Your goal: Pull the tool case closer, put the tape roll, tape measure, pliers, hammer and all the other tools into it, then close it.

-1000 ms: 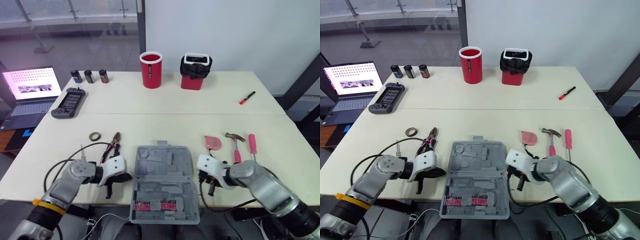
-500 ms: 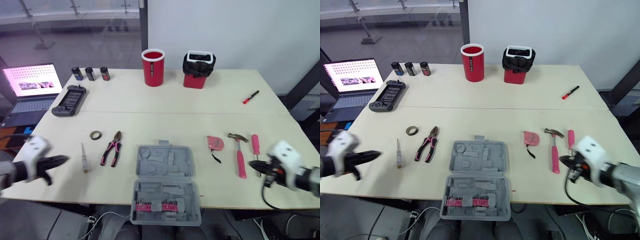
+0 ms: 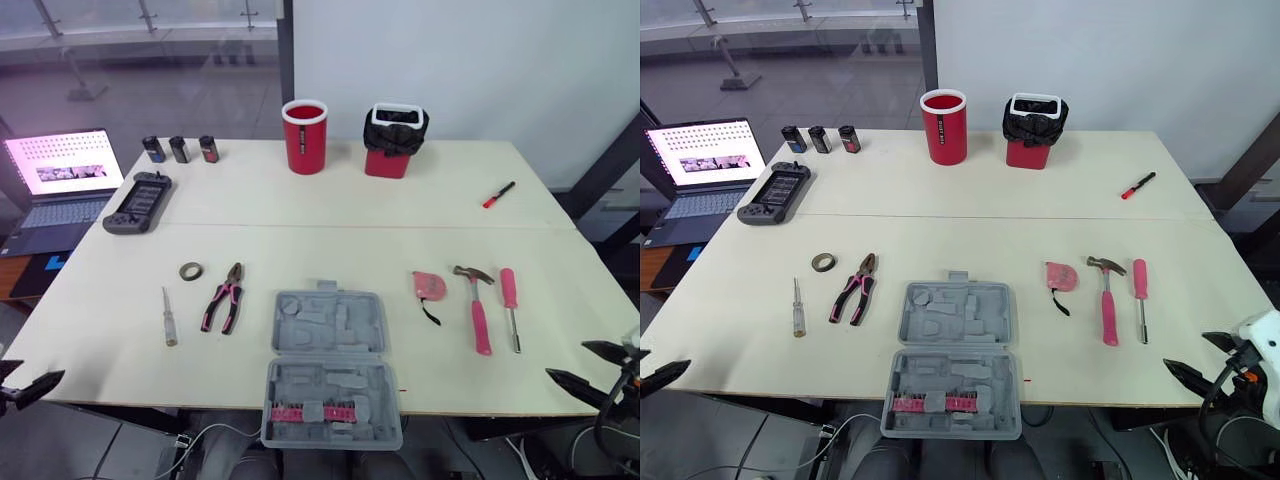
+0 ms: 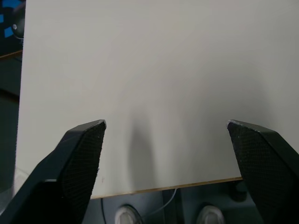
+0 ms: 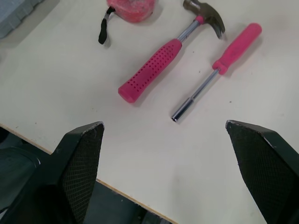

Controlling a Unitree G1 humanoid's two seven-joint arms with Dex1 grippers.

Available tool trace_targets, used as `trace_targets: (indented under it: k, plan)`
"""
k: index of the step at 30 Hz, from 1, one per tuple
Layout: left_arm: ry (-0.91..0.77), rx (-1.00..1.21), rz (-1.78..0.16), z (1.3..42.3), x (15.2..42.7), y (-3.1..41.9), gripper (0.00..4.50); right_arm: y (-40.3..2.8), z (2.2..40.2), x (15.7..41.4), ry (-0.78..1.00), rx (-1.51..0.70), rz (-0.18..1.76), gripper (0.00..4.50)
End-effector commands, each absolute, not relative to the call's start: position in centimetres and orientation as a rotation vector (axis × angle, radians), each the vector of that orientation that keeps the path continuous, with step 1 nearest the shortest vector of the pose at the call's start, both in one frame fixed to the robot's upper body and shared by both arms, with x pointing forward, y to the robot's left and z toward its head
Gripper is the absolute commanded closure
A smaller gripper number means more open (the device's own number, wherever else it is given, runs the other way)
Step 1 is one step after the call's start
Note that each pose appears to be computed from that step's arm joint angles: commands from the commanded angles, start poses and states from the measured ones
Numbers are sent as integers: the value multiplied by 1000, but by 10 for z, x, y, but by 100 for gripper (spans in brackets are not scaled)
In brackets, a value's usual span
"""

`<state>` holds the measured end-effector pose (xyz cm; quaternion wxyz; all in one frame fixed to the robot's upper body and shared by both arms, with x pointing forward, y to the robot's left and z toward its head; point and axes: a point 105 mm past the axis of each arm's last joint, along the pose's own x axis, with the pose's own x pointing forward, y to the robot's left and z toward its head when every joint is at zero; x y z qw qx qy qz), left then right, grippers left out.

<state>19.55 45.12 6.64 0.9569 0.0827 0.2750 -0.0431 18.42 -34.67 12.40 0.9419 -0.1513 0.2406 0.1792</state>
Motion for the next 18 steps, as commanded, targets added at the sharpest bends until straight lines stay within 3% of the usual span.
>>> trace_targets:
  k: [1,7,10,14,18]
  plan:
    - [525,187,-97,74,199,450,5,-347,133,185,460,-335,356,0]
    - [506,196,-145,74,216,436,5,-327,142,196,407,-327,389,0]
    - [436,97,-214,83,254,410,5,-269,164,221,269,-286,534,0]
    - [247,185,-193,113,307,394,5,-193,175,239,186,-246,767,0]
    - [310,319,-431,121,346,357,5,-126,173,253,157,-269,989,0]
